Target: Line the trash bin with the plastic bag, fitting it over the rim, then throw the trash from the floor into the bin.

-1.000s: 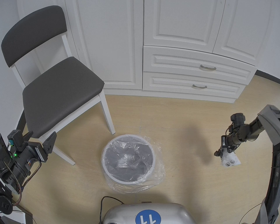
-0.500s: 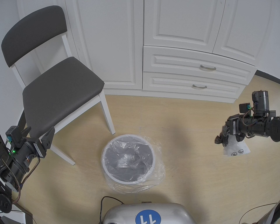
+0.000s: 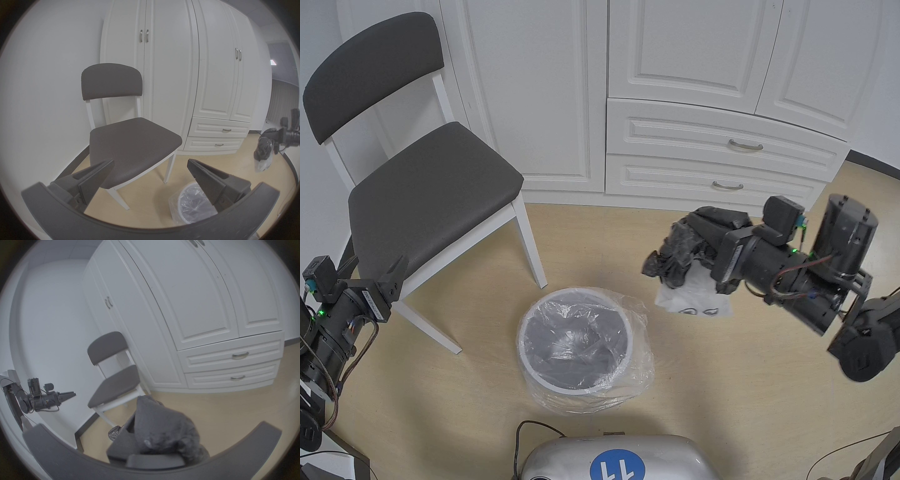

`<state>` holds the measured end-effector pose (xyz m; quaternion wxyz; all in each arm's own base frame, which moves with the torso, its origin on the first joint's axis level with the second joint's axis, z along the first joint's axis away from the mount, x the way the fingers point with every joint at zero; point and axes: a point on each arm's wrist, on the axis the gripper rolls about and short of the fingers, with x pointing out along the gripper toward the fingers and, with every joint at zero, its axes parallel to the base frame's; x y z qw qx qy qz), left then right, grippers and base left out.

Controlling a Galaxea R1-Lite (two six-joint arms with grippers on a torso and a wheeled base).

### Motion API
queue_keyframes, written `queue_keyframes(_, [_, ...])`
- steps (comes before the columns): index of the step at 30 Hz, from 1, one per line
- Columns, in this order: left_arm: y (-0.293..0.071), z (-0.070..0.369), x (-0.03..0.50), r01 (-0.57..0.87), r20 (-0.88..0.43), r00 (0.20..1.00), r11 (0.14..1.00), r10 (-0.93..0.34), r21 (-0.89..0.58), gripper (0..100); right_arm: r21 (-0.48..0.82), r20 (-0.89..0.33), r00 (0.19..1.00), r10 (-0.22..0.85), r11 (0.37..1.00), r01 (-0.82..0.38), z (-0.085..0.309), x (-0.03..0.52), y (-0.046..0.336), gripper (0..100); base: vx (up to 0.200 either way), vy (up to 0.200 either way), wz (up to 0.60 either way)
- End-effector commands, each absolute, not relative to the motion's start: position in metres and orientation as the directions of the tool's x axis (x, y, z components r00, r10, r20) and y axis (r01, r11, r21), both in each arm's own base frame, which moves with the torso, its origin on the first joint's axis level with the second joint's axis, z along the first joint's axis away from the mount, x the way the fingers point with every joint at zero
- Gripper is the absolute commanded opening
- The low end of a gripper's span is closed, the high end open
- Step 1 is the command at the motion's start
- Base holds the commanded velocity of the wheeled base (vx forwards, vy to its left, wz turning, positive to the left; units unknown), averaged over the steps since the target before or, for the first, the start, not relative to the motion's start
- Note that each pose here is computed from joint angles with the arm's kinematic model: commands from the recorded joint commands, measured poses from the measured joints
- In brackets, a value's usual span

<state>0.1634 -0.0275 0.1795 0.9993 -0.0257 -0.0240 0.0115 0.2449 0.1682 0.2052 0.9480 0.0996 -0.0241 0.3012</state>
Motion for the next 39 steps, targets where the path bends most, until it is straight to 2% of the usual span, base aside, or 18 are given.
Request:
queue_keyframes(1, [-0.022, 0.187, 0.165, -0.05, 0.091, 0.994, 0.997, 0.056, -0.063, 100, 0.248, 0.087, 0.767, 0.635, 0.732, -0.634, 0.086, 0.263, 0.255, 0, 0.0, 0.0, 0.0])
queue_keyframes(3, [-0.02, 0.188, 0.166, -0.059, 0.096, 0.993, 0.996, 0.065, -0.063, 100, 0.237, 0.034, 0.767, 0.641, 0.74, -0.629, 0.055, 0.271, 0.273, 0, 0.0, 0.0, 0.0])
queue_keyframes(5, [-0.018, 0.189, 0.167, -0.053, 0.098, 0.993, 0.997, 0.059, -0.062, 100, 0.248, 0.043, 0.777, 0.628, 0.747, -0.617, 0.041, 0.277, 0.29, 0, 0.0, 0.0, 0.0])
queue_keyframes(8, [-0.018, 0.189, 0.167, -0.045, 0.098, 0.994, 0.997, 0.051, -0.06, 100, 0.259, 0.054, 0.795, 0.604, 0.76, -0.596, 0.037, 0.28, 0.298, 0, 0.0, 0.0, 0.0])
queue_keyframes(9, [-0.016, 0.189, 0.167, -0.043, 0.097, 0.994, 0.997, 0.048, -0.059, 100, 0.309, 0.086, 0.835, 0.544, 0.782, -0.541, 0.024, 0.293, 0.314, 0, 0.0, 0.0, 0.0])
queue_keyframes(12, [-0.013, 0.189, 0.168, -0.056, 0.098, 0.993, 0.997, 0.062, -0.059, 100, 0.357, 0.122, 0.844, 0.523, 0.77, -0.529, 0.019, 0.304, 0.325, 0, 0.0, 0.0, 0.0])
queue_keyframes(19, [-0.011, 0.188, 0.171, -0.071, 0.088, 0.993, 0.996, 0.075, -0.057, 100, 0.387, 0.149, 0.834, 0.532, 0.744, -0.544, 0.011, 0.313, 0.335, 0, 0.0, 0.0, 0.0])
queue_keyframes(26, [-0.011, 0.185, 0.174, -0.075, 0.073, 0.994, 0.996, 0.078, -0.055, 100, 0.38, 0.145, 0.811, 0.567, 0.725, -0.574, -0.02, 0.323, 0.347, 0, 0.0, 0.0, 0.0])
queue_keyframes(33, [-0.011, 0.183, 0.176, -0.075, 0.064, 0.995, 0.996, 0.078, -0.053, 100, 0.378, 0.17, 0.802, 0.573, 0.714, -0.59, -0.025, 0.336, 0.345, 0, 0.0, 0.0, 0.0])
queue_keyframes(39, [-0.011, 0.183, 0.176, -0.075, 0.061, 0.995, 0.996, 0.078, -0.053, 100, 0.379, 0.182, 0.811, 0.556, 0.721, -0.58, -0.031, 0.348, 0.342, 0, 0.0, 0.0, 0.6])
